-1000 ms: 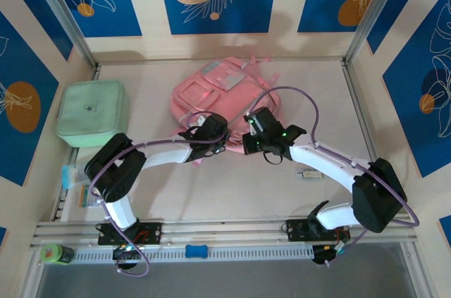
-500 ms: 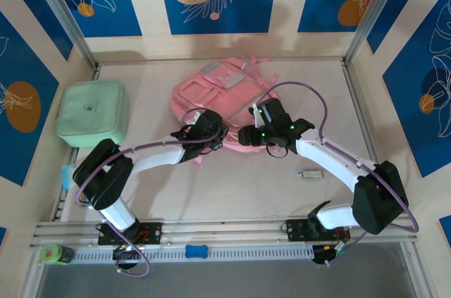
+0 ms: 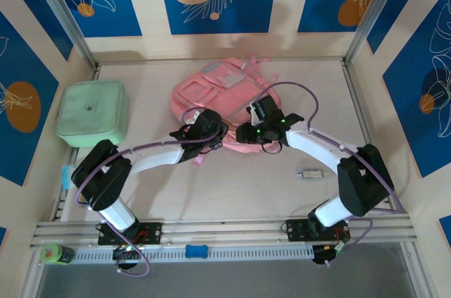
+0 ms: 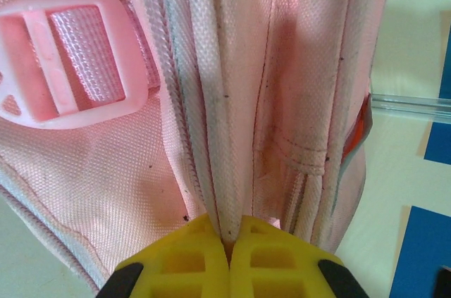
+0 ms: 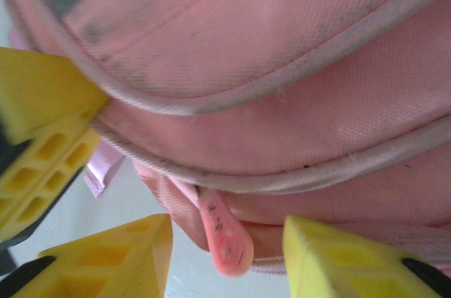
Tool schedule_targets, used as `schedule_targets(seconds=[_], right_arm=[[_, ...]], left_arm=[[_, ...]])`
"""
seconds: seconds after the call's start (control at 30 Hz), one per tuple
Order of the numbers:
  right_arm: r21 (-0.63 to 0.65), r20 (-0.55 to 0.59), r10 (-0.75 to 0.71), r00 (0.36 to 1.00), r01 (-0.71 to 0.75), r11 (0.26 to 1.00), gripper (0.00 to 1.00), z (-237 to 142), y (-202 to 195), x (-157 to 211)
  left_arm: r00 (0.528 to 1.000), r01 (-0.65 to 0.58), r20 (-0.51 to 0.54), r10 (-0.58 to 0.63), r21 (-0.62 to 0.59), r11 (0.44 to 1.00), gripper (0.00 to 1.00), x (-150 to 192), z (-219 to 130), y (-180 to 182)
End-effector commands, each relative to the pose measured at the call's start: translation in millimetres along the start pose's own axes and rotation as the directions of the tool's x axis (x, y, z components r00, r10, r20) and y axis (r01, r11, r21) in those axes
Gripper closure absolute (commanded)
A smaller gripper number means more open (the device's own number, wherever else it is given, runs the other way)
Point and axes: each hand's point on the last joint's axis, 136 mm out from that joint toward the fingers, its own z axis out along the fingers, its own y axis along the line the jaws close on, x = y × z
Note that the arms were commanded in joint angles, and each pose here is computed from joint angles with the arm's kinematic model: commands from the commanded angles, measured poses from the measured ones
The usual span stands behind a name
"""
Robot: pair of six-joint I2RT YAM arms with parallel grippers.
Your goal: Pack books, pencil case, and school supplies into a backpack
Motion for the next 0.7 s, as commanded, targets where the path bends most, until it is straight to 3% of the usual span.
schedule_targets(seconds=[0.0, 0.1, 0.4, 0.67], right_arm=[[-0.06, -0.007, -0.018, 1.0, 0.018, 0.998, 0.57, 6, 16, -7], [-0.042, -0.005, -0.016, 1.0, 0.016, 0.999, 0.62, 13, 13, -9], [-0.022, 0.01, -0.049, 0.999, 0.049, 0.999, 0.92, 9, 13, -18], [0.129, -0.013, -0.138, 0.99, 0.138, 0.982, 1.0, 3, 0, -6]], left_arm=[[0.999, 0.03, 0.016, -0.032, 0.136, 0.99, 1.0, -9, -15, -45], [0.999, 0.029, 0.017, -0.032, 0.14, 0.99, 1.0, -9, -15, -47], [1.0, 0.024, 0.016, -0.026, 0.148, 0.989, 1.0, -9, -16, -48], [1.0, 0.01, 0.023, -0.014, 0.157, 0.988, 1.0, -15, -22, -51]])
